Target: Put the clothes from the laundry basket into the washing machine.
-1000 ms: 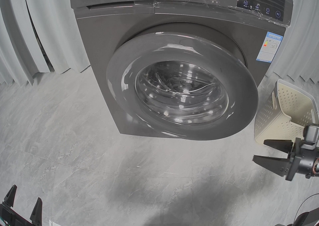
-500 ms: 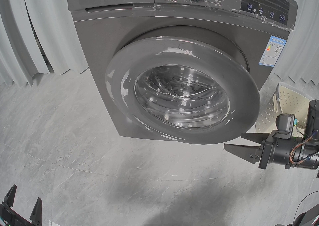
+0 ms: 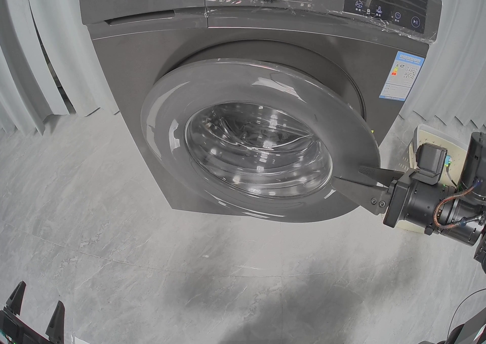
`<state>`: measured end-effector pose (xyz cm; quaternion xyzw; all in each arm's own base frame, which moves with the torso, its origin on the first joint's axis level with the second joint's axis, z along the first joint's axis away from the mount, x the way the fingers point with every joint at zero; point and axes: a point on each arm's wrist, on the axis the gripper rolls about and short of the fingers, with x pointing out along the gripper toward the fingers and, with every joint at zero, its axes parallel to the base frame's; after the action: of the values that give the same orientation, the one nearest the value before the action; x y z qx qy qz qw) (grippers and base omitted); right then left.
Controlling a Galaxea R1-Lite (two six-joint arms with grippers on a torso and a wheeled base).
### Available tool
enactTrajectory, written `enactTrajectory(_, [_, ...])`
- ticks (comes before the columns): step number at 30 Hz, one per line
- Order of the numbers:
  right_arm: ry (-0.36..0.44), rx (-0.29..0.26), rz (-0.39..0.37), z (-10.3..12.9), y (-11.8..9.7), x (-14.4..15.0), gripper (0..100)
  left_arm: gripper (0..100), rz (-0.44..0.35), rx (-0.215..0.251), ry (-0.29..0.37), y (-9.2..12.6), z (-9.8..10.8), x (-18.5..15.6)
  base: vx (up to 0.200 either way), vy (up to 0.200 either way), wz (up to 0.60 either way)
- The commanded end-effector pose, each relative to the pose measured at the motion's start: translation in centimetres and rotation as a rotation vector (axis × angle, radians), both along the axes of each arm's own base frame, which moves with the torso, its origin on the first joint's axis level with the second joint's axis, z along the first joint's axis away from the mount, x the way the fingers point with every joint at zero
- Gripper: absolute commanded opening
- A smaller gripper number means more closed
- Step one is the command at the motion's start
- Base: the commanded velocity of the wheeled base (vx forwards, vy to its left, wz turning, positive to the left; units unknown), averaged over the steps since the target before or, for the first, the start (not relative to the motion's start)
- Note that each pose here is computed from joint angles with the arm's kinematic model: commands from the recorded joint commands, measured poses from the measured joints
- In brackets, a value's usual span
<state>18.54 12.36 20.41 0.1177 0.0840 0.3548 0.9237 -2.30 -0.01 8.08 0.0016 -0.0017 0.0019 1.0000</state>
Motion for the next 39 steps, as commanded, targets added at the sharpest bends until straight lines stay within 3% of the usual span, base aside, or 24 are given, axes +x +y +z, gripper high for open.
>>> enactTrajectory(1, [0.011, -0.018, 0.012, -0.5, 0.7, 0.5, 100, 100, 0.001, -0.002, 0.008, 0.0, -0.5, 0.1, 0.200, 0.000, 0.00])
enactTrajectory(6, [-0.034, -0.024, -0.020, 0.2, 0.9, 1.5, 100, 100, 0.001, -0.002, 0.008, 0.0, -0.5, 0.1, 0.200, 0.000, 0.00])
enactTrajectory(15, [-0.155, 0.039, -0.134, 0.9, 1.3, 3.4, 100, 100, 0.001, -0.003, 0.008, 0.0, -0.5, 0.1, 0.089, 0.000, 0.00])
enactTrajectory(22, [-0.248, -0.004, -0.177, 1.0, 0.6, 3.9, 100, 100, 0.001, -0.005, 0.008, 0.0, -0.5, 0.1, 0.000, 0.000, 0.00])
enactTrajectory(27, [-0.235, -0.019, -0.170, 0.3, 0.3, 2.8, 100, 100, 0.001, -0.005, 0.010, 0.0, -0.5, 0.1, 0.000, 0.000, 0.00])
enactTrajectory(35, [-0.200, -0.068, -0.102, -1.9, -2.1, -3.1, 100, 100, 0.001, -0.005, 0.010, 0.0, -0.5, 0.1, 0.000, 0.000, 0.00])
enactTrajectory(37, [-0.203, -0.069, -0.104, -2.1, -2.5, -3.7, 100, 100, -0.001, -0.005, 0.010, 0.0, -0.5, 0.1, 0.000, 0.000, 0.00])
enactTrajectory(39, [-0.235, -0.093, -0.126, -2.7, -4.2, -5.9, 100, 100, -0.001, -0.008, 0.010, 0.0, -0.5, 0.1, 0.000, 0.000, 0.00])
